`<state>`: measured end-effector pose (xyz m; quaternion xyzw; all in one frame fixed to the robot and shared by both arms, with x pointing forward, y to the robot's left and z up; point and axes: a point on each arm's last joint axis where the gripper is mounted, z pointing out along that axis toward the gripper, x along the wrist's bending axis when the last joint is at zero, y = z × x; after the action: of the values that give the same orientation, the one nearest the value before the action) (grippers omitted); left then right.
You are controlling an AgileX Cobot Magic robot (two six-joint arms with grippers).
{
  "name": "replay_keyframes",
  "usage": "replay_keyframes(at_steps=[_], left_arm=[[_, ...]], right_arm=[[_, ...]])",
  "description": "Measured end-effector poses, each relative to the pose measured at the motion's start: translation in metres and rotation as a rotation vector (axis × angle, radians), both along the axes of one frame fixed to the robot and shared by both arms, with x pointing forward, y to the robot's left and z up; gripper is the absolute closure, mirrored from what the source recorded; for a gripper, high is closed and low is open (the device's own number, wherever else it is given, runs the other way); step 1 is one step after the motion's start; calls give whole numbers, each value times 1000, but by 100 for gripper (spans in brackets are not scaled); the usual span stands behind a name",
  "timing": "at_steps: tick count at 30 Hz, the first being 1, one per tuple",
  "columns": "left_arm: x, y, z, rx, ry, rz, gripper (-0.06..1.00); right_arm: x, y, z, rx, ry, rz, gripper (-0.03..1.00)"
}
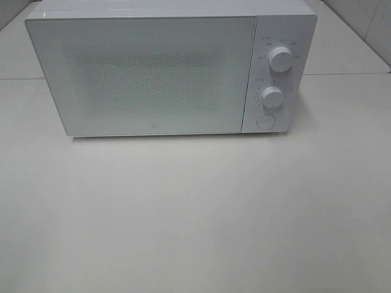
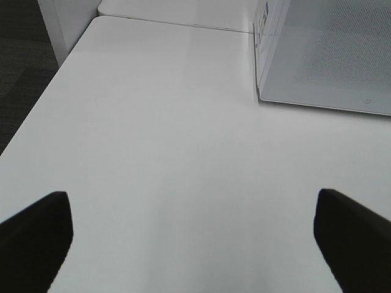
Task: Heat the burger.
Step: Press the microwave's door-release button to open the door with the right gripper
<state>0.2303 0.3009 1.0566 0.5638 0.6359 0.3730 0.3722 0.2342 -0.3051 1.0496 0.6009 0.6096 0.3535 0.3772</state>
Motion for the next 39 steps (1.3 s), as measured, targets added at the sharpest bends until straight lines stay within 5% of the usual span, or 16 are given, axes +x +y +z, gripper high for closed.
replay_keyframes(at_steps=[23,34,39], left_arm=[[0,0,0,0,0,0,-5],[0,0,0,0,0,0,-5],[0,0,0,0,0,0,-5]], right_arm=[[1,0,9,-7,-57,-2,23],[51,4,26,5,-177,17,26],[78,7,22,12,-228,32,36]])
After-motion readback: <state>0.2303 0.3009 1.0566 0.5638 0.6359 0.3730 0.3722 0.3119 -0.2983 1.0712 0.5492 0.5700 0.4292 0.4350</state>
